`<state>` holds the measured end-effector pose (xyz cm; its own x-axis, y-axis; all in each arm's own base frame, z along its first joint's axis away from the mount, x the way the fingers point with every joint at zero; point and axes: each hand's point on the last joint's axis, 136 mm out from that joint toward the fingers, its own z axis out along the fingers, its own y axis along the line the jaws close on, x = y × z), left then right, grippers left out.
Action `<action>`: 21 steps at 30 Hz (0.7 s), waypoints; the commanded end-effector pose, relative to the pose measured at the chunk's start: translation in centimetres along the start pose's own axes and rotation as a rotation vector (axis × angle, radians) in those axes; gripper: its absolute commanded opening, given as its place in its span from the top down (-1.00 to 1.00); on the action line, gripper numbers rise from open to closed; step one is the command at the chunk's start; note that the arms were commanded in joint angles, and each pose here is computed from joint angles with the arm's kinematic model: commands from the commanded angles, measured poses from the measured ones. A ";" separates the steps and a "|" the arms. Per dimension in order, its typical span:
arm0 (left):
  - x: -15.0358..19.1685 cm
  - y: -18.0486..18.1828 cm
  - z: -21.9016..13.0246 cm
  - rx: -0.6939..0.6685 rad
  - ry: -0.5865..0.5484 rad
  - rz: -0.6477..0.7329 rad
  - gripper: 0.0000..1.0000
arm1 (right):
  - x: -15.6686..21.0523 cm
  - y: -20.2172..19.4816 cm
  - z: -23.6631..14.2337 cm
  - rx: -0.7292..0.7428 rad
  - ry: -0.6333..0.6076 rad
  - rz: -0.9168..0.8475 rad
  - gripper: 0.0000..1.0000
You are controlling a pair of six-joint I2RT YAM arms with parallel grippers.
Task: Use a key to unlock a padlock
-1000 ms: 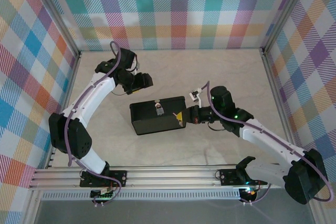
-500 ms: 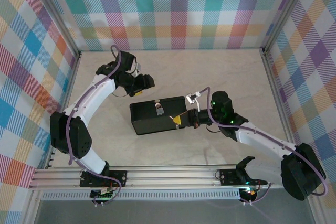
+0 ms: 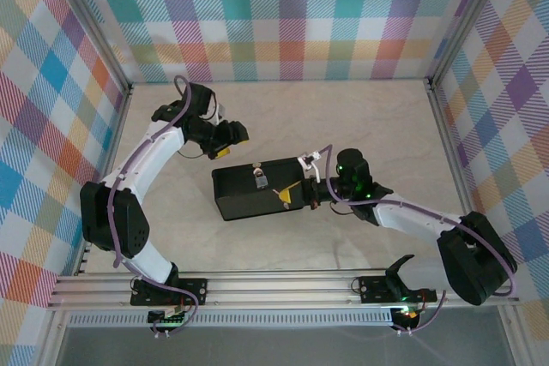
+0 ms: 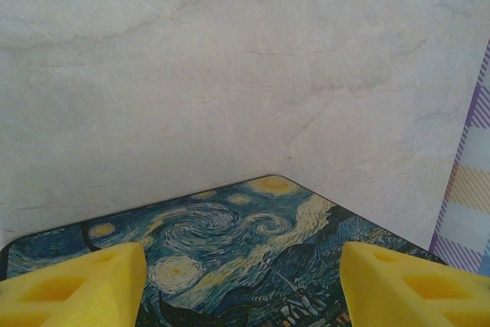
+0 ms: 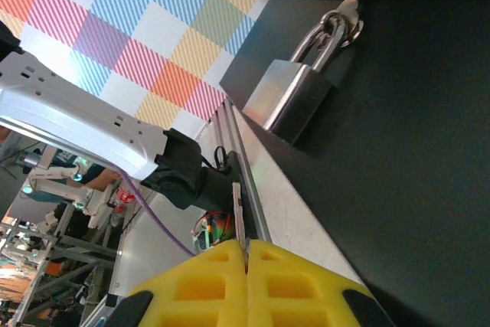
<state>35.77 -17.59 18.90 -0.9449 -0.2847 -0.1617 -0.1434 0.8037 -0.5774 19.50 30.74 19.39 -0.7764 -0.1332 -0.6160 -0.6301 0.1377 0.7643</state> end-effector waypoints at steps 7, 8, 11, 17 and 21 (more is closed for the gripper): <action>2.0 1.7 0.7 -0.005 0.106 -0.027 -0.35 | -3.4 -1.6 -0.9 -0.045 -0.027 -0.081 0.96; 2.1 1.7 0.7 0.000 0.110 -0.030 -0.35 | -3.8 -2.0 -1.0 -0.044 -0.029 -0.078 0.96; 2.4 1.5 0.9 0.021 0.124 -0.042 -0.34 | -5.2 -3.0 -1.3 -0.050 -0.027 -0.067 0.96; 3.9 1.5 0.7 0.067 0.137 -0.112 -0.34 | -7.7 -5.0 -2.0 -0.049 -0.032 -0.014 0.95; 4.3 1.5 -0.3 0.061 0.111 -0.126 -0.34 | -7.8 -4.8 -2.5 -0.053 -0.016 0.030 0.95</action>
<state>32.30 -17.55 15.86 -0.9550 -0.2967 0.0027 -0.2370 0.7572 -0.6086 29.03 28.89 20.24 -0.7907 -0.0892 -0.6057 -0.6122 0.1167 0.7821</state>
